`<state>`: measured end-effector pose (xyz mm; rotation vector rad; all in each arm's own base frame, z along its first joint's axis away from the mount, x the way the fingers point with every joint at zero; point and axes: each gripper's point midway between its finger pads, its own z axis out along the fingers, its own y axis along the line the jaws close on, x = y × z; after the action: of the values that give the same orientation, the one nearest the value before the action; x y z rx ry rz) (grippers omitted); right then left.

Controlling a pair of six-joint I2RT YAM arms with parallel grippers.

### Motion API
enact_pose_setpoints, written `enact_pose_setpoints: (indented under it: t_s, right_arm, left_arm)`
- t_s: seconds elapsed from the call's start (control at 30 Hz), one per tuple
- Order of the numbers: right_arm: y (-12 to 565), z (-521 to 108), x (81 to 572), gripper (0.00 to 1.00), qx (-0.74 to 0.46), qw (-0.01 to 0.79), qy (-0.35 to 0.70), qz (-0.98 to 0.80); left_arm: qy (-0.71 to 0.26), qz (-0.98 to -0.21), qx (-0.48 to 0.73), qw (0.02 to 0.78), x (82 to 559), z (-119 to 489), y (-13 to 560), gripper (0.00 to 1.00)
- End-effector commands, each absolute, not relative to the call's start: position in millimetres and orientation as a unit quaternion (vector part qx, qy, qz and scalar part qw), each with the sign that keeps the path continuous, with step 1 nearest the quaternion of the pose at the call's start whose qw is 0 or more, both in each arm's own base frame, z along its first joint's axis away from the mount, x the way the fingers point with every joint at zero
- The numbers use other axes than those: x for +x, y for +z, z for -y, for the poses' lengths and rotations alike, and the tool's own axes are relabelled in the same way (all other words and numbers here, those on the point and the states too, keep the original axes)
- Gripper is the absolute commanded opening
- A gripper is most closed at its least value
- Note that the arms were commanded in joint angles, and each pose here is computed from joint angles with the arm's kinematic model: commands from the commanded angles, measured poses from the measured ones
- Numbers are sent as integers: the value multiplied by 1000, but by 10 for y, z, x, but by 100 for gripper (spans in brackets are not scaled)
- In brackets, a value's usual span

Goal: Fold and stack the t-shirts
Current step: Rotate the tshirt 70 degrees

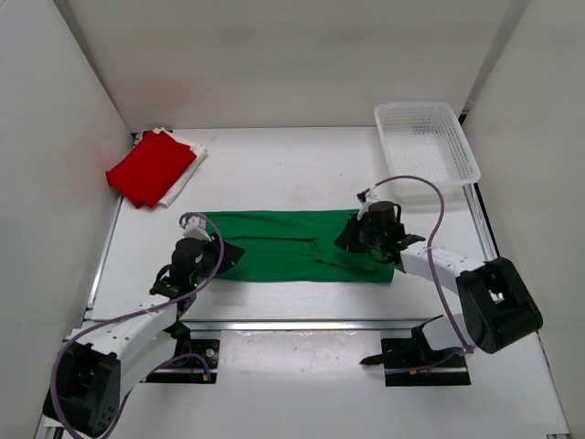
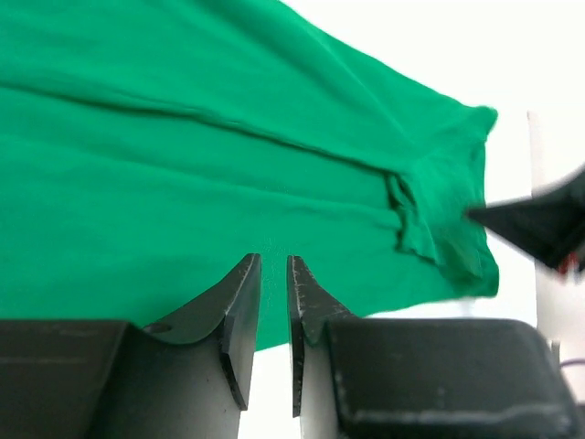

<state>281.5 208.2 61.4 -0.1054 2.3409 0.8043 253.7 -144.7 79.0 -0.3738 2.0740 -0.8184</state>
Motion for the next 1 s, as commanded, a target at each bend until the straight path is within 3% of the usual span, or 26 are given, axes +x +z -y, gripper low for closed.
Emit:
enact_pose_setpoints:
  t_s: [0.0, 0.27, 0.3, 0.43, 0.57, 0.63, 0.67, 0.8, 0.83, 0.87, 0.93, 0.97]
  right_arm:
    - [709, -1926, 3121, 1, -26, 365, 291, -884]
    - [272, -1672, 3918, 0, 47, 334, 226, -914]
    - [56, -1712, 3898, 0, 49, 294, 222, -928]
    - [191, -2201, 4761, 0, 25, 289, 255, -922]
    - [579, -2853, 5792, 2, -26, 298, 294, -908]
    - [1391, -3112, 6139, 11, -58, 380, 352, -853]
    - [977, -3016, 6002, 21, -31, 326, 357, -875]
    - [1848, -2904, 5641, 38, -75, 411, 316, -852]
    - [2287, -2867, 5553, 41, -92, 451, 312, -831]
    - [2185, -2857, 5443, 42, -99, 443, 305, -837]
    - [2677, -2754, 5202, 45, -110, 488, 307, -810]
    - [2515, -2726, 5070, 45, -108, 471, 304, -821]
  left_arm:
    - [-327, -832, -107, 436, 2552, 1574, 901, 29]
    - [-348, -853, -34, 388, 2484, 1969, 804, 30]
    - [-351, -855, -24, 382, 2453, 2013, 785, 30]
    - [-341, -864, -24, 369, 2444, 2024, 740, 30]
    - [-332, -872, -32, 358, 2359, 1948, 663, 30]
    - [-328, -873, -38, 358, 2346, 1911, 657, 31]
    - [-326, -875, -40, 356, 2312, 1888, 642, 30]
    - [-318, -878, -49, 356, 2307, 1808, 616, 31]
    - [-318, -876, -52, 359, 2324, 1791, 628, 30]
    - [-313, -879, -55, 355, 2317, 1770, 594, 32]
    - [-307, -880, -53, 359, 2358, 1747, 631, 32]
    - [-303, -880, -52, 361, 2370, 1734, 640, 32]
